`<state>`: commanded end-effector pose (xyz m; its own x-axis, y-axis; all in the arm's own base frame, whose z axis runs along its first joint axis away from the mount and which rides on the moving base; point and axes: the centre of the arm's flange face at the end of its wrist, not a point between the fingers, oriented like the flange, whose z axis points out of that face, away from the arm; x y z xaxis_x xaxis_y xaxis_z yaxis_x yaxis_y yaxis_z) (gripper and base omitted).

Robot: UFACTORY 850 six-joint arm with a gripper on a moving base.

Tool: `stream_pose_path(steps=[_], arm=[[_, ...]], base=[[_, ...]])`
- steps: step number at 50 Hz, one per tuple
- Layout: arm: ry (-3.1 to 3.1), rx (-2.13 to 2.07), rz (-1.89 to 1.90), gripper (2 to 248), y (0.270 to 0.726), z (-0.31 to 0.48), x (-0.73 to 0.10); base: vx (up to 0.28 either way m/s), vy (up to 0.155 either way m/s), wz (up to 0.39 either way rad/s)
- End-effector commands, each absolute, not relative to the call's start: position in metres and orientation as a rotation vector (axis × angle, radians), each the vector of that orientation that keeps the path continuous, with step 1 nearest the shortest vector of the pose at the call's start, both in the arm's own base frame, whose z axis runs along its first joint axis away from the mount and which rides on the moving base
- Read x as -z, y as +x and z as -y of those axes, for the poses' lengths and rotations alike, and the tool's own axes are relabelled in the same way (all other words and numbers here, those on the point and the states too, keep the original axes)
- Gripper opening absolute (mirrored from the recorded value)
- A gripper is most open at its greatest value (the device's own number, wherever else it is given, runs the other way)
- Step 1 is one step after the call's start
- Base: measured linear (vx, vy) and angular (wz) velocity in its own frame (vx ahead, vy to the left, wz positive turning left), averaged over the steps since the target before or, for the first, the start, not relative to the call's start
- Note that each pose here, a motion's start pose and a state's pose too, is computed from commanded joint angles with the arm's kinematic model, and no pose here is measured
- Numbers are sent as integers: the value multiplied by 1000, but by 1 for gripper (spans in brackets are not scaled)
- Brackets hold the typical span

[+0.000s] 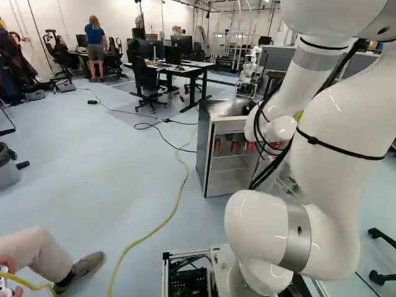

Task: Grab a drink from the fridge

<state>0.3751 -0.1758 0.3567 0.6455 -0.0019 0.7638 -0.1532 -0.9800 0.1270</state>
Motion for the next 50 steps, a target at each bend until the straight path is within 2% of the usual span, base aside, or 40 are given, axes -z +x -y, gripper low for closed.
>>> stream_pose_path(steps=[50], arm=[[2658, -1230, 185, 90, 397, 176, -402]], base=[[0, 0, 0]])
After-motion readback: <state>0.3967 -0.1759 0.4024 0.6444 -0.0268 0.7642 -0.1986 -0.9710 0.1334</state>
